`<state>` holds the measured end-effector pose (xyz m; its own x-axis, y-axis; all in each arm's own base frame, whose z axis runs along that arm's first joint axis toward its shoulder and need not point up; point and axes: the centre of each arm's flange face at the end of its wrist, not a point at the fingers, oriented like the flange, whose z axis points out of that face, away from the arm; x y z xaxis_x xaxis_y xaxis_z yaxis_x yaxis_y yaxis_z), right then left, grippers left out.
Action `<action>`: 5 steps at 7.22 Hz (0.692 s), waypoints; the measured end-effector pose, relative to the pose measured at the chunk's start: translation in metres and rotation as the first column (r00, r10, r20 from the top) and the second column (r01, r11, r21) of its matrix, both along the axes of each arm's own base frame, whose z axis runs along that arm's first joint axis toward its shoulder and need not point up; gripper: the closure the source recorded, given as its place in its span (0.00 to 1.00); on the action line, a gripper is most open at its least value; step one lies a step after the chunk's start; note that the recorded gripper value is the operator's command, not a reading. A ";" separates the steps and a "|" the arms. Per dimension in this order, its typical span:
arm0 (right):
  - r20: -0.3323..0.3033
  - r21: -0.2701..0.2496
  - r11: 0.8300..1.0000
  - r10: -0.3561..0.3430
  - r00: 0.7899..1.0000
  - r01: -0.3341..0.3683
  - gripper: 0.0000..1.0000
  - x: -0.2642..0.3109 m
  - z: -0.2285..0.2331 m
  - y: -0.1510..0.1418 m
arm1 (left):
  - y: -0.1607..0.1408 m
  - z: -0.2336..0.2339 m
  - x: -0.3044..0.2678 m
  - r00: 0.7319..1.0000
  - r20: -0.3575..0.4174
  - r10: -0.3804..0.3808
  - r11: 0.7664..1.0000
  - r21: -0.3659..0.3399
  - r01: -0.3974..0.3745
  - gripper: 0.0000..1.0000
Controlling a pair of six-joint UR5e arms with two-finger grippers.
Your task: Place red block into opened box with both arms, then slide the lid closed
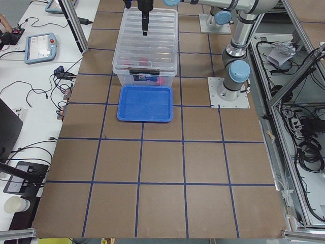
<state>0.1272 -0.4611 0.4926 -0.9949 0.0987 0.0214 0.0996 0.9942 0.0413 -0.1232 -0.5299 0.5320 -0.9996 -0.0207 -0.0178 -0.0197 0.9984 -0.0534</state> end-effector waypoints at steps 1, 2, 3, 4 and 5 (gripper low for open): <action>-0.002 -0.008 1.000 0.000 1.000 0.000 0.00 0.001 0.000 0.000 | -0.003 -0.004 0.000 1.000 -0.010 0.001 1.000 0.010 -0.001 0.00; -0.003 -0.005 1.000 -0.004 1.000 0.004 0.00 0.002 -0.001 0.000 | -0.005 -0.008 -0.002 1.000 -0.026 0.002 1.000 0.023 -0.002 0.00; -0.005 -0.004 1.000 -0.008 1.000 0.008 0.00 0.002 -0.002 0.000 | -0.005 -0.010 -0.002 0.999 -0.036 0.005 0.999 0.036 -0.003 0.00; -0.006 -0.006 1.000 -0.010 1.000 0.010 0.00 0.001 -0.001 0.000 | -0.004 -0.014 -0.003 0.999 -0.040 0.009 0.999 0.053 -0.007 0.00; -0.008 -0.008 1.000 -0.012 1.000 0.012 0.00 0.001 0.000 0.000 | -0.003 -0.016 -0.003 0.999 -0.039 0.013 0.998 0.067 -0.010 0.00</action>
